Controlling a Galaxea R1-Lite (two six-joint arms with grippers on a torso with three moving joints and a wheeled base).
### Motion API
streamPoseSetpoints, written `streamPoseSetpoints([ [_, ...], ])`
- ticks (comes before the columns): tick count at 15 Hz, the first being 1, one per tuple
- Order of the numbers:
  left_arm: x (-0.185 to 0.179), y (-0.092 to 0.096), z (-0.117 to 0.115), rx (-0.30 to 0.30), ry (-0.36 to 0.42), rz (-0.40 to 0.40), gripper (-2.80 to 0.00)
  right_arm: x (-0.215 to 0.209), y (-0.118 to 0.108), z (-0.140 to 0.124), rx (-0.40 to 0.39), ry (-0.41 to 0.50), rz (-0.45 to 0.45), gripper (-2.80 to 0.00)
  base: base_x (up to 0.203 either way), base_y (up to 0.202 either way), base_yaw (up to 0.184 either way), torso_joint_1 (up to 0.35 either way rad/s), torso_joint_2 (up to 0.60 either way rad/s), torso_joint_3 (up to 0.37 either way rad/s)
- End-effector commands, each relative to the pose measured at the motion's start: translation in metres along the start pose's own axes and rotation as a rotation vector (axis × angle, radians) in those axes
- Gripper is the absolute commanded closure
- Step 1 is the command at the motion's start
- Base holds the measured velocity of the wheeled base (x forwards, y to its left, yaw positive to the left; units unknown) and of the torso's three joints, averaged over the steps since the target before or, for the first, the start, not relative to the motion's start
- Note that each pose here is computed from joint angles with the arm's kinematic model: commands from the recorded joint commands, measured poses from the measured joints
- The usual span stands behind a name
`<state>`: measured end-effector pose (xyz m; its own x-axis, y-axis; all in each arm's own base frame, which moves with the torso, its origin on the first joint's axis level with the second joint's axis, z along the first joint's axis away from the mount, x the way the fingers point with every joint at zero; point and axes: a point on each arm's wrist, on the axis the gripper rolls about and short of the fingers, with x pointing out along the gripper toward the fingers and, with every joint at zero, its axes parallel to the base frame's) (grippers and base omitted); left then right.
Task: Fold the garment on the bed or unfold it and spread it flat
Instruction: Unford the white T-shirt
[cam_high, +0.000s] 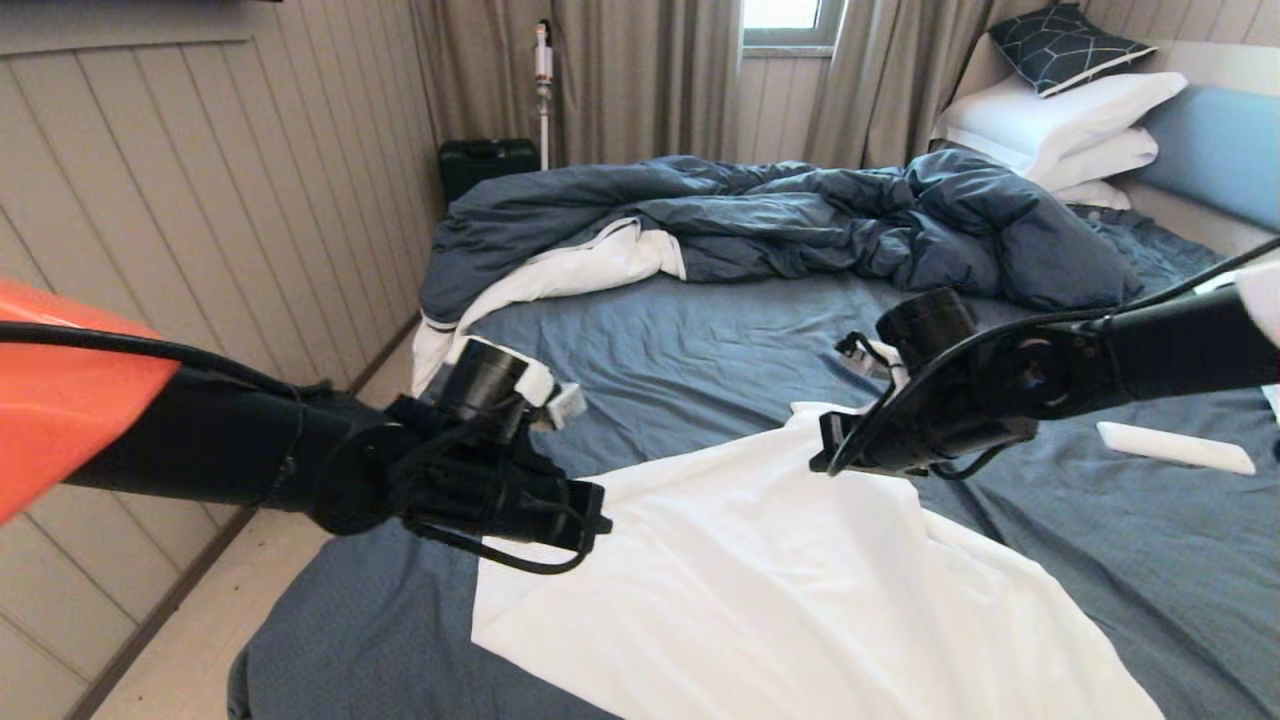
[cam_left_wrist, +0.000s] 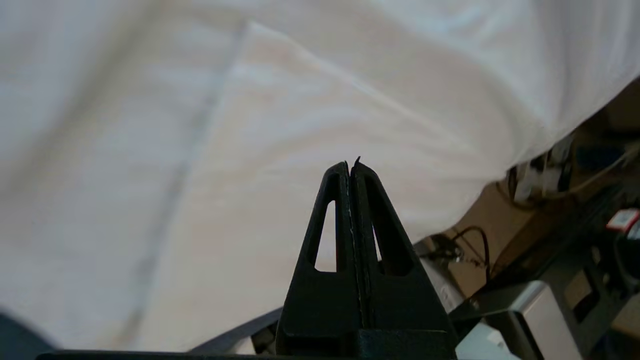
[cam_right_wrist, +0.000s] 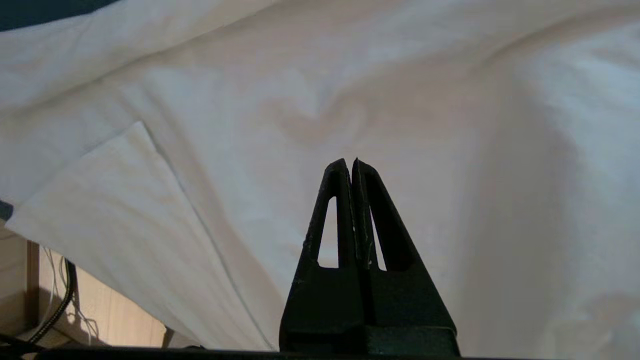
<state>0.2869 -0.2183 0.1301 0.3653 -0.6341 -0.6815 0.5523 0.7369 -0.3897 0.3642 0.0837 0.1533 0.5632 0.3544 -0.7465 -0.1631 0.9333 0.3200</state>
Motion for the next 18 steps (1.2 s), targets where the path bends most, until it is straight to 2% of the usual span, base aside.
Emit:
streamPoseSetpoints([
  [1, 0.032, -0.010, -0.010, 0.020, 0.080, -0.003, 0.00, 0.022, 0.004, -0.004, -0.008, 0.048, 0.006, 0.00, 0.000, 0.000, 0.000, 0.000, 0.00, 0.000],
  [4, 0.058, -0.007, -0.014, 0.070, 0.115, 0.041, 0.00, 0.033, 0.009, -0.007, -0.020, 0.068, 0.012, 0.00, 0.000, 0.000, 0.000, 0.000, 0.00, 0.000],
  [6, 0.075, 0.006, -0.007, 0.083, 0.096, 0.111, 0.00, 0.037, 0.011, -0.007, -0.025, 0.073, 0.016, 0.00, 0.000, 0.000, 0.000, 0.000, 0.00, 0.000],
  [8, 0.080, 0.030, 0.007, 0.053, 0.057, 0.162, 0.00, 0.040, 0.010, -0.008, -0.024, 0.080, 0.015, 0.00, 0.000, 0.000, 0.000, 0.000, 0.00, 0.000],
  [12, 0.100, 0.068, 0.016, 0.024, 0.037, 0.249, 0.00, 0.041, 0.010, -0.006, -0.024, 0.075, 0.015, 0.00, 0.000, 0.000, 0.000, 0.000, 0.00, 0.000],
  [15, 0.114, 0.083, 0.018, 0.014, 0.030, 0.285, 0.00, 0.041, 0.010, -0.007, -0.022, 0.077, 0.015, 0.00, 0.000, 0.000, 0.000, 0.000, 0.00, 0.000],
  [18, 0.110, 0.103, 0.043, -0.008, -0.057, 0.340, 0.00, 0.040, 0.010, -0.007, -0.022, 0.077, 0.015, 0.00, 0.000, 0.000, 0.000, 0.000, 0.00, 0.000],
])
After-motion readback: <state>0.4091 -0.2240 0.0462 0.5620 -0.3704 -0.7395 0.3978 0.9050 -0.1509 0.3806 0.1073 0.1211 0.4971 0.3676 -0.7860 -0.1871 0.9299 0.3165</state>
